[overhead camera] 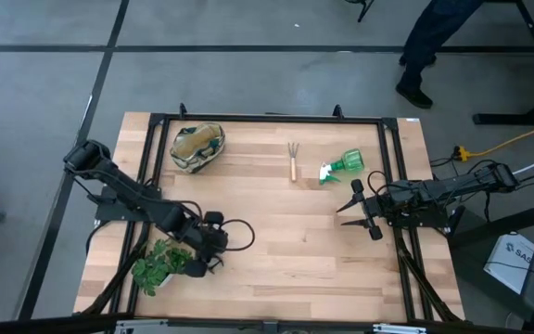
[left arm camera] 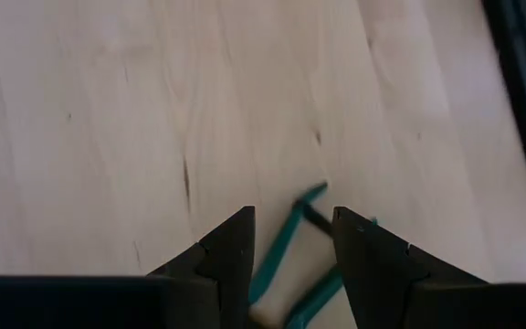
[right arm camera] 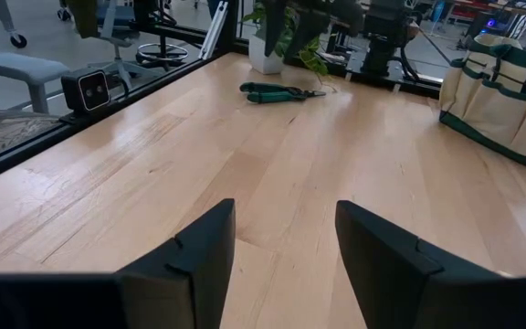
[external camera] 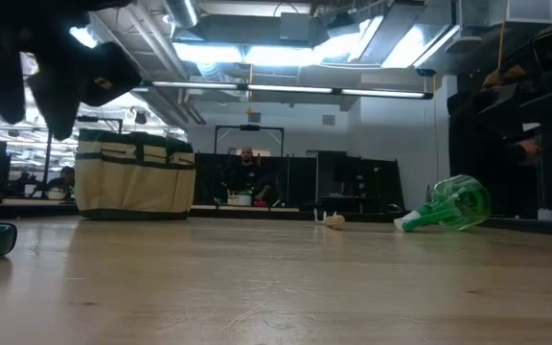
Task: Pick & Place Garden tools in Gardening bag
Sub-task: Put the shear scissors into the gardening bag
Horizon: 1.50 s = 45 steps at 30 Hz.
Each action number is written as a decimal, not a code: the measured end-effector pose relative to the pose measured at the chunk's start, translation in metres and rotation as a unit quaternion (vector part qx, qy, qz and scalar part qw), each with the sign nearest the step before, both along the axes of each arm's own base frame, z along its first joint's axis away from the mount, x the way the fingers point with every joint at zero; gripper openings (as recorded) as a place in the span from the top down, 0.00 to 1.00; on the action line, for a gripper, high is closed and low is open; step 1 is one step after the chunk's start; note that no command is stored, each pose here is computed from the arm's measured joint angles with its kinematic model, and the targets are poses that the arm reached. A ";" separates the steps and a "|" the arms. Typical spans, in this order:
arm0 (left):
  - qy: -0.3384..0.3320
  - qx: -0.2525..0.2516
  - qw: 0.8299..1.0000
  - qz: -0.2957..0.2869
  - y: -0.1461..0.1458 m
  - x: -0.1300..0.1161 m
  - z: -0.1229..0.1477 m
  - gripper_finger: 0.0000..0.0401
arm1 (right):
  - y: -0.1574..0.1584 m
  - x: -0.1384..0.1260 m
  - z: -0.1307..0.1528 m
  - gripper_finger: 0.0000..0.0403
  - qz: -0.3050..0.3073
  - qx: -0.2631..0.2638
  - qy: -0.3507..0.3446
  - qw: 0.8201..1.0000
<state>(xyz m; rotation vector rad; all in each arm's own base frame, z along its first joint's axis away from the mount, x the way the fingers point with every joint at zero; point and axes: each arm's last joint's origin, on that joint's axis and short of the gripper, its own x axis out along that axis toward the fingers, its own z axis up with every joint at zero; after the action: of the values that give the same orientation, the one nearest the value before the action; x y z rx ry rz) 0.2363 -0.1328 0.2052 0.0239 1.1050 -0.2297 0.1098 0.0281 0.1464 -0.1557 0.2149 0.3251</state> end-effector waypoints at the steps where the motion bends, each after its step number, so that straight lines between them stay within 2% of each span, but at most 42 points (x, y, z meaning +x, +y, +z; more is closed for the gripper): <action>1: 0.001 0.007 1.000 0.000 -0.001 -0.001 0.000 0.64 | 0.000 0.000 0.000 0.52 0.000 0.000 0.000 1.000; 7: 0.024 0.040 0.999 -0.018 -0.010 -0.002 -0.016 0.64 | 0.000 0.000 0.000 0.52 0.000 0.000 0.000 1.000; 24: 0.109 0.069 0.991 -0.025 -0.020 0.007 -0.064 0.64 | 0.000 0.000 0.000 0.52 0.000 0.000 0.000 1.000; 38: 0.111 0.080 0.990 -0.024 -0.023 0.008 -0.071 0.65 | 0.000 0.000 0.000 0.52 0.000 0.000 0.000 1.000; 45: 0.108 0.084 0.990 -0.022 -0.023 0.009 -0.072 0.75 | 0.000 0.000 0.000 0.52 0.000 0.000 0.000 1.000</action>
<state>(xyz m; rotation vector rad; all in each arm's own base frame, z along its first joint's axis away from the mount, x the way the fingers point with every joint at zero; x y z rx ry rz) 0.2449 -0.1555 0.1333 0.1775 1.3379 -0.1813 0.1098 0.0280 0.1465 -0.1557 0.2147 0.3248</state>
